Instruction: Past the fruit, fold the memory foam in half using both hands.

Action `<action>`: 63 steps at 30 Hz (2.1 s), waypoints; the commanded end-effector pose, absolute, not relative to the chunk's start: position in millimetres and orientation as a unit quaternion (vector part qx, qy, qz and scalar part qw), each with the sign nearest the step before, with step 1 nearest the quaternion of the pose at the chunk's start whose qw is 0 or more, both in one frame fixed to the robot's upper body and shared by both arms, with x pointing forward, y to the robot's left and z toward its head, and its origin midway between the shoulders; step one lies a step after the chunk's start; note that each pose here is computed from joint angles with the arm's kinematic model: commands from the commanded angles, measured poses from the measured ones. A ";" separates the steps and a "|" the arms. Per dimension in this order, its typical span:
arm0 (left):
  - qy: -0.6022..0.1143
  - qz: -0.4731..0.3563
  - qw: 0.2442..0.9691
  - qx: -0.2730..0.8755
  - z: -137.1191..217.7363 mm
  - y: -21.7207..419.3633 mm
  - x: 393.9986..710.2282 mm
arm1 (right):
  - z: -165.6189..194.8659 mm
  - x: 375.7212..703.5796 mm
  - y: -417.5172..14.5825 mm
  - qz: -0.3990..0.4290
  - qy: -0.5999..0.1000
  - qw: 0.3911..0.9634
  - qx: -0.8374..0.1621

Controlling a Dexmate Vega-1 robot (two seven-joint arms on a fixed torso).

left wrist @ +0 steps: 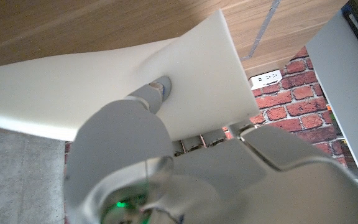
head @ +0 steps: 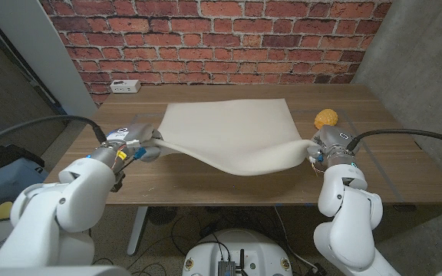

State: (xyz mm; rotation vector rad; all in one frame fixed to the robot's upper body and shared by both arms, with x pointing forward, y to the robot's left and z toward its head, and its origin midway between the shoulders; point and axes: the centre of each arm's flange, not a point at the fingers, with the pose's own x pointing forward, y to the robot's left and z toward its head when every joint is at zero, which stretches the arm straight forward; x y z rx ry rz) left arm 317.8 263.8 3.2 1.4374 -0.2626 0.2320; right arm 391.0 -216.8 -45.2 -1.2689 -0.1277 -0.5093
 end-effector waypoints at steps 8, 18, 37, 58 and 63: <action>-0.018 -0.133 0.746 0.652 16.1 265.6 321.5 | -36.3 368.0 -233.7 -0.231 -0.046 0.781 -0.578; -0.101 -0.150 0.782 0.597 25.9 284.4 318.6 | -36.7 378.3 -243.9 -0.198 -0.089 0.813 -0.540; -0.177 -0.082 0.844 0.499 39.8 340.9 333.2 | -17.5 432.0 -261.6 -0.147 -0.228 0.858 -0.437; -0.218 -0.057 0.923 0.313 8.4 387.9 384.4 | 12.5 463.9 -264.4 -0.196 -0.330 0.834 -0.397; -0.208 -0.063 0.934 0.285 2.0 391.6 397.6 | 27.0 468.6 -260.2 -0.206 -0.347 0.822 -0.402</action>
